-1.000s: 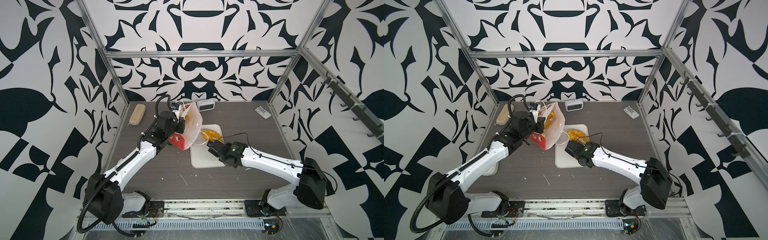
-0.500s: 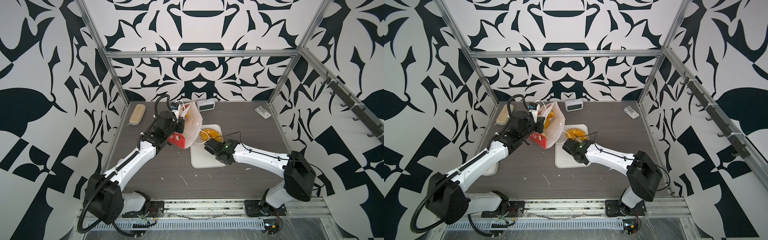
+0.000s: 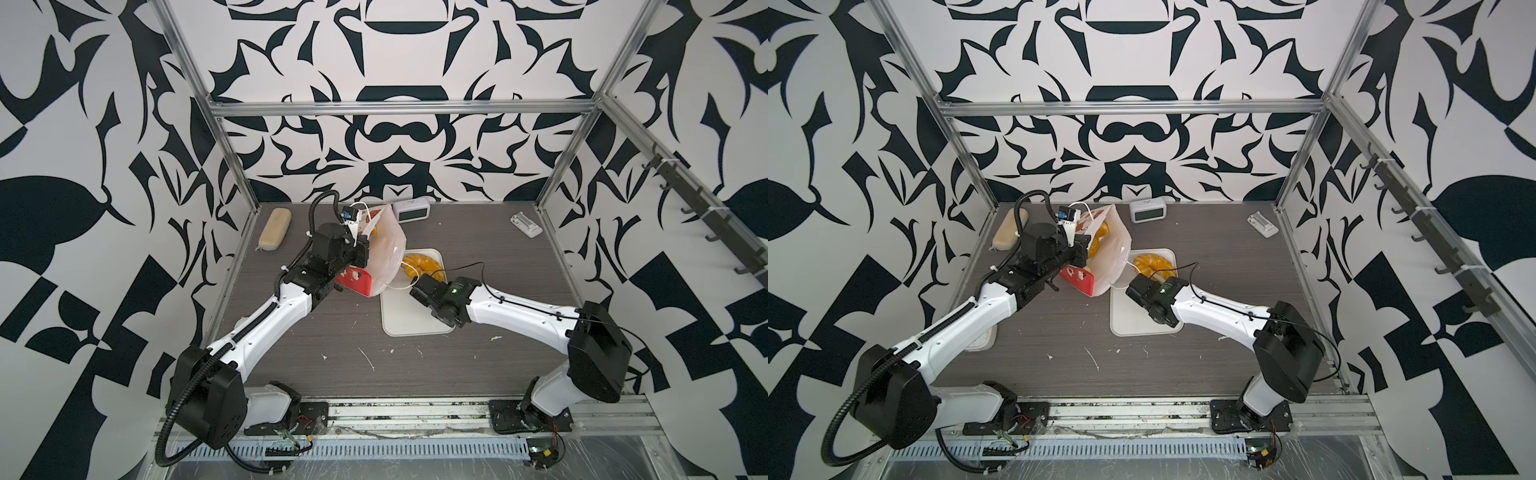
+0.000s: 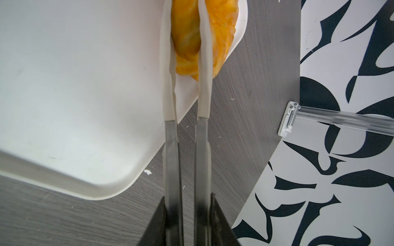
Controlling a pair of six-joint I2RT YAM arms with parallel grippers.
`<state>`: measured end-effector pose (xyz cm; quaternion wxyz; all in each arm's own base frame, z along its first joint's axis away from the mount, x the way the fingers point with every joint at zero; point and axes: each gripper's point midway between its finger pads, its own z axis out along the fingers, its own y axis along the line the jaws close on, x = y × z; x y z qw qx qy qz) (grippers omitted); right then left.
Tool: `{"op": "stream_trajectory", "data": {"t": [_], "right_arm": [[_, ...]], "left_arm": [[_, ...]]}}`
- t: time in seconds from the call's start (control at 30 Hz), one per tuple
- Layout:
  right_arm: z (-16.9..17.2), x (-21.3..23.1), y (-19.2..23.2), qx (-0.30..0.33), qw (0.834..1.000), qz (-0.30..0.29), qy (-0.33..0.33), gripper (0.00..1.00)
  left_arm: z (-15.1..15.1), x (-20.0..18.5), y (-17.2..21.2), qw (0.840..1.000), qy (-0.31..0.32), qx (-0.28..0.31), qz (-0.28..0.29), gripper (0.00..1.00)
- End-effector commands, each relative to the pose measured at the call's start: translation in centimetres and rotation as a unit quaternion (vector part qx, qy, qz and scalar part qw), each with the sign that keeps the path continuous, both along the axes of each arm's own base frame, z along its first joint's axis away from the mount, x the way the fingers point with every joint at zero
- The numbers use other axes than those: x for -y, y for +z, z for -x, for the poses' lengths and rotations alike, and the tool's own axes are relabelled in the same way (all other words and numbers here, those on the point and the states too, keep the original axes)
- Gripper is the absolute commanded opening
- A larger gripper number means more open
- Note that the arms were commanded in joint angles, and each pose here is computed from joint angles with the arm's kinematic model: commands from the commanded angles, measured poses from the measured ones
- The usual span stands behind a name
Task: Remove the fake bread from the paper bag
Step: 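Lower the bread onto the white tray and open the tongs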
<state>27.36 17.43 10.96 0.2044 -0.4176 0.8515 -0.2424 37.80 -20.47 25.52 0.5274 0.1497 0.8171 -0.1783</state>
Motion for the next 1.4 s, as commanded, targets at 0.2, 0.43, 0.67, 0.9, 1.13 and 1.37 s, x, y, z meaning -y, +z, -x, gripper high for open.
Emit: {"op": "stream_trajectory", "data": {"t": [0.2, 0.43, 0.67, 0.9, 1.13, 1.37], "right_arm": [[-0.9, -1.2, 1.7, 0.021, 0.997, -0.071, -0.028, 0.44], [-0.6, -1.5, 2.9, 0.030, 0.990, -0.135, -0.036, 0.48], [0.5, -2.3, 3.9, 0.002, 0.970, -0.239, -0.038, 0.49], [0.9, -2.2, 5.8, 0.011, 0.947, -0.317, -0.042, 0.49], [0.9, -0.6, 7.7, 0.049, 0.941, -0.332, -0.055, 0.46], [2.8, -1.1, 10.0, 0.039, 0.920, -0.389, -0.032, 0.39]], "left_arm": [[-0.3, -0.2, 1.1, 1.000, 0.004, 0.017, 0.013, 0.00], [-0.4, -0.2, 0.9, 1.000, 0.003, 0.013, 0.013, 0.00], [-0.4, -0.1, 0.9, 1.000, 0.002, 0.014, 0.017, 0.00], [-0.3, -0.1, 0.9, 1.000, 0.002, 0.012, 0.018, 0.00], [-0.3, -0.1, 0.9, 1.000, 0.002, 0.011, 0.016, 0.00], [-0.4, -0.2, 0.7, 1.000, 0.003, 0.009, 0.003, 0.00]]}}
